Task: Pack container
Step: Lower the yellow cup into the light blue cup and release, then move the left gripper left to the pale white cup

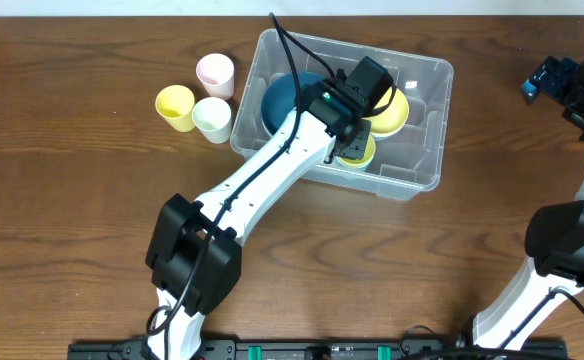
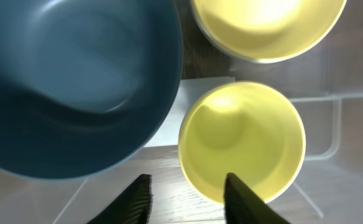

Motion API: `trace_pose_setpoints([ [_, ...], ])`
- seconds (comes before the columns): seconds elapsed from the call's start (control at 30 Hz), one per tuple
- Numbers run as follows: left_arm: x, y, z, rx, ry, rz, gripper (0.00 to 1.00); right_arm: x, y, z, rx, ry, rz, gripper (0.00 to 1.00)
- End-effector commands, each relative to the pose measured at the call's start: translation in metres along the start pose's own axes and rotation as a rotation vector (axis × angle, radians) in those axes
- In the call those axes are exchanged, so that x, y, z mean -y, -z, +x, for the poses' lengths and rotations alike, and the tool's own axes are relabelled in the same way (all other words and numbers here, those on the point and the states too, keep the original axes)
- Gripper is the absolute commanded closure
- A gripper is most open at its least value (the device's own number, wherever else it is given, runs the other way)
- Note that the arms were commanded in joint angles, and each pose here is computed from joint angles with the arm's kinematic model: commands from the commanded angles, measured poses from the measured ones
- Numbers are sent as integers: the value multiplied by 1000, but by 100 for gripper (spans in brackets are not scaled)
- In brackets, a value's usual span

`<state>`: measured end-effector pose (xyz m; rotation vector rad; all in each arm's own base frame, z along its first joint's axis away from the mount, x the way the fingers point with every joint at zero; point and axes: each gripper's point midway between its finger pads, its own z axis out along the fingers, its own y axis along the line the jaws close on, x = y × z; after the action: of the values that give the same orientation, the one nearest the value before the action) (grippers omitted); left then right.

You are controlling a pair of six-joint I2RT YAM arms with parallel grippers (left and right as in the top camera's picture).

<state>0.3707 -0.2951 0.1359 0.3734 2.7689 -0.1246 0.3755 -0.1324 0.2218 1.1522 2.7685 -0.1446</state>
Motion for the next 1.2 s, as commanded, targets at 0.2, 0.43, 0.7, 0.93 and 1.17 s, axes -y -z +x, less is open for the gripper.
trace_pose_setpoints([
  [0.2, -62, 121, -58, 262, 116, 15, 33, 3, -3, -1, 0, -12, 17, 1],
  [0.43, -186, 161, -49, 285, 399, -105, 27, 3, -3, -1, 0, -12, 17, 1],
  [0.7, -266, 107, -22, 100, 570, -188, 23, 3, -3, -1, -1, -12, 16, 1],
  [0.93, -275, 54, -16, -14, 600, -194, 22, 3, -3, -1, 0, -12, 17, 1],
  [1.17, -276, 22, -4, -100, 718, -214, 23, 3, -2, -1, 0, -12, 16, 1],
])
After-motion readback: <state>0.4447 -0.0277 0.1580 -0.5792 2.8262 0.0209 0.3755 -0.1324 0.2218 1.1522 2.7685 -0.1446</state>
